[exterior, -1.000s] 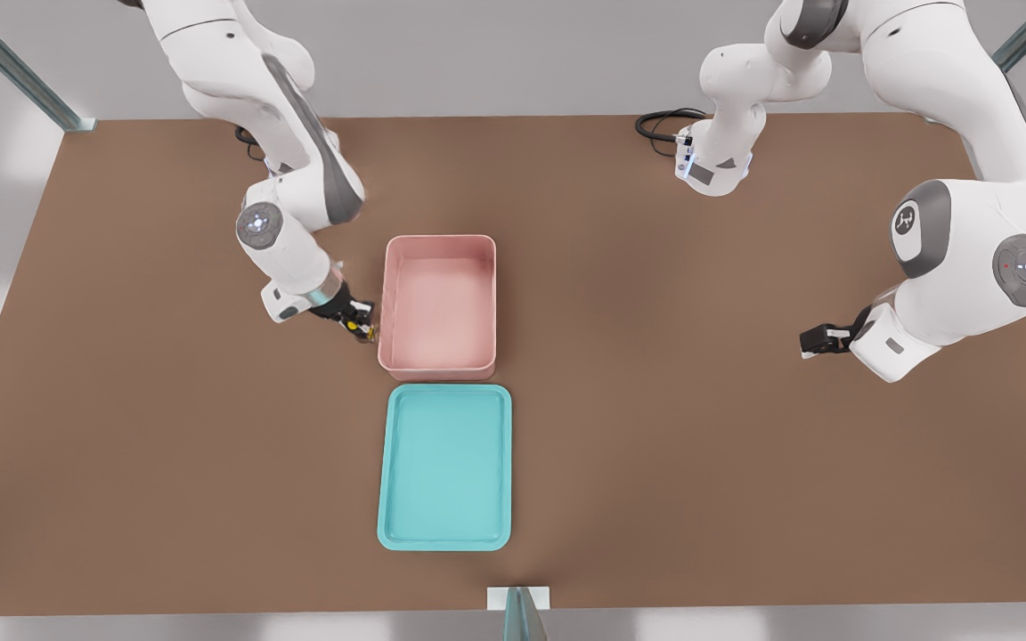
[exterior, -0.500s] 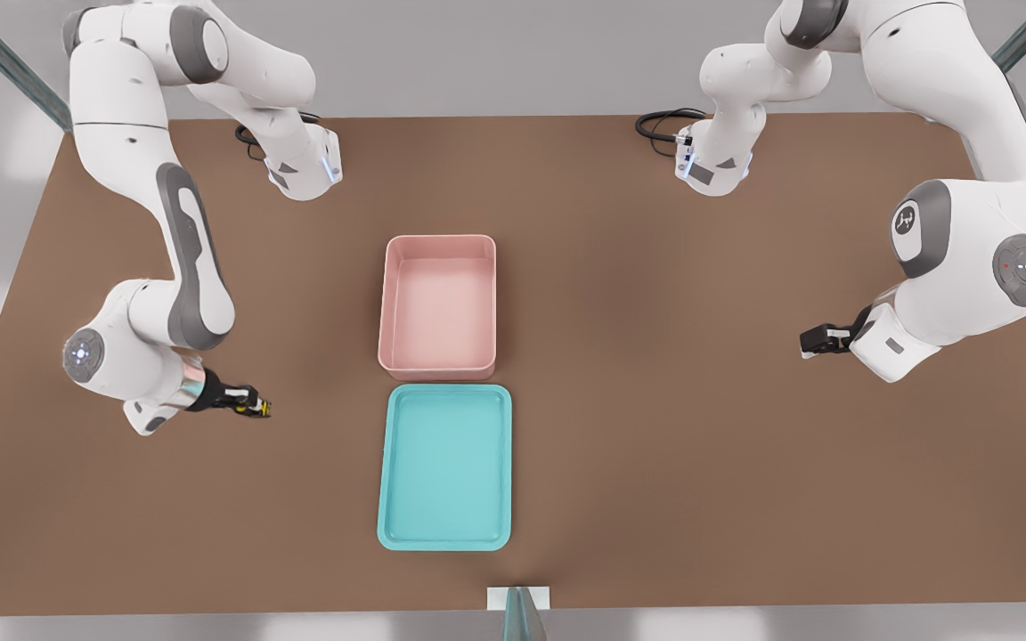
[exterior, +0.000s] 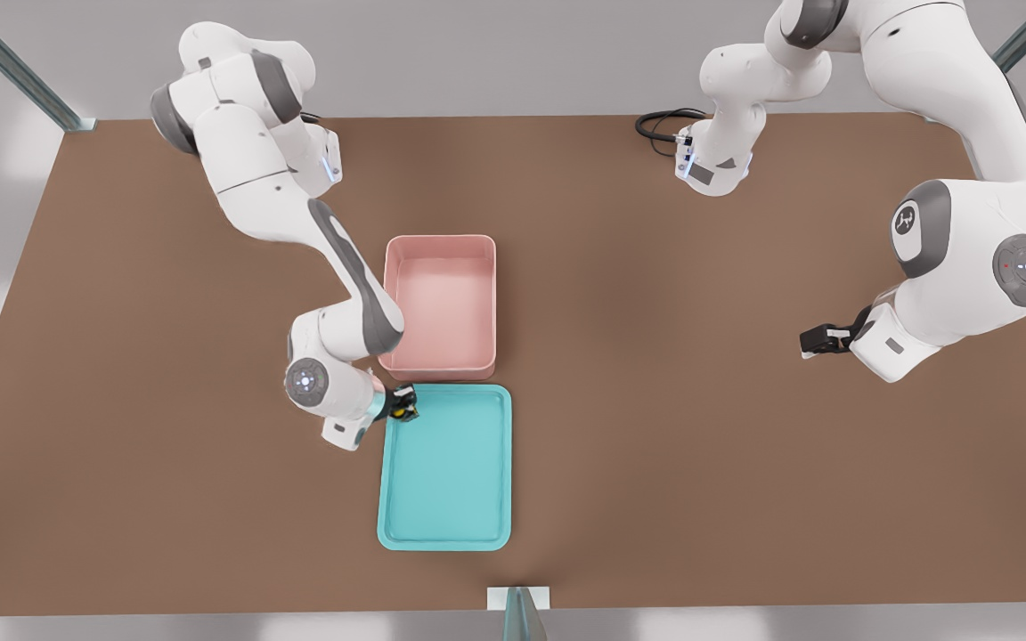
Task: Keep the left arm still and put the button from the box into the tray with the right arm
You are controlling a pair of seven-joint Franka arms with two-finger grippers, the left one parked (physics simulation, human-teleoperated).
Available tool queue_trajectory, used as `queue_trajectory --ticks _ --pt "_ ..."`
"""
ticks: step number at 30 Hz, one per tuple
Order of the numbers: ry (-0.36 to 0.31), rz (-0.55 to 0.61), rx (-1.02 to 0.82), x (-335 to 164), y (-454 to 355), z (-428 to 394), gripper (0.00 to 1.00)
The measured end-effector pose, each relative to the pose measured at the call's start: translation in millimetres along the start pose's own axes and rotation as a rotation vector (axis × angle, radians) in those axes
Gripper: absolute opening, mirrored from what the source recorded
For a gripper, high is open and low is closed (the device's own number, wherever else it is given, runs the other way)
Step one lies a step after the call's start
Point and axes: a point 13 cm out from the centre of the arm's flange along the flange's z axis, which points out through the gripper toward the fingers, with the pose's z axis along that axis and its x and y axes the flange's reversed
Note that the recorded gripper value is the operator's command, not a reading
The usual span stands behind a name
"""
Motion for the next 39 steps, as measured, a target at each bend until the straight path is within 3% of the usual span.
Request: queue_trajectory --ticks 6,7,8,13,14,17,18,21,25,29,32,33,36,37,39 --pt "-0.125 0.008 -0.01 -51.2 68.7 -19.5 0.43" --pt "-0.129 0.019 -0.01 -53.2 72.3 -16.7 0.68" --pt "-0.126 0.03 -0.009 -53.0 75.7 -10.9 1.0" --pt "-0.138 0.101 -0.006 -56.4 75.2 -10.4 1.0" --pt "-0.162 0.116 -0.008 -61.1 73.4 -34.9 1.0" --pt "-0.278 0.113 0.025 -56.0 75.7 -207.7 1.0" --pt "-0.294 0.108 0.052 -41.0 70.9 -259.8 1.0" --pt "-0.244 0.102 0.18 15.3 34.6 -346.5 1.0" --pt "-0.135 0.456 0.215 169.7 -179.8 -391.6 1.0" --pt "-0.139 0.806 0.208 306.0 -346.1 -426.1 1.0" --pt "-0.192 0.917 0.231 334.6 -421.9 -474.8 1.0" --pt "-0.18 0.865 0.23 309.2 -406.0 -473.4 1.0" --pt "-0.069 0.416 0.214 145.5 -199.1 -404.9 1.0" --pt "-0.028 0.343 0.206 124.7 -161.2 -378.8 1.0" --pt "-0.016 0.391 0.194 118.2 -194.0 -374.7 1.0"
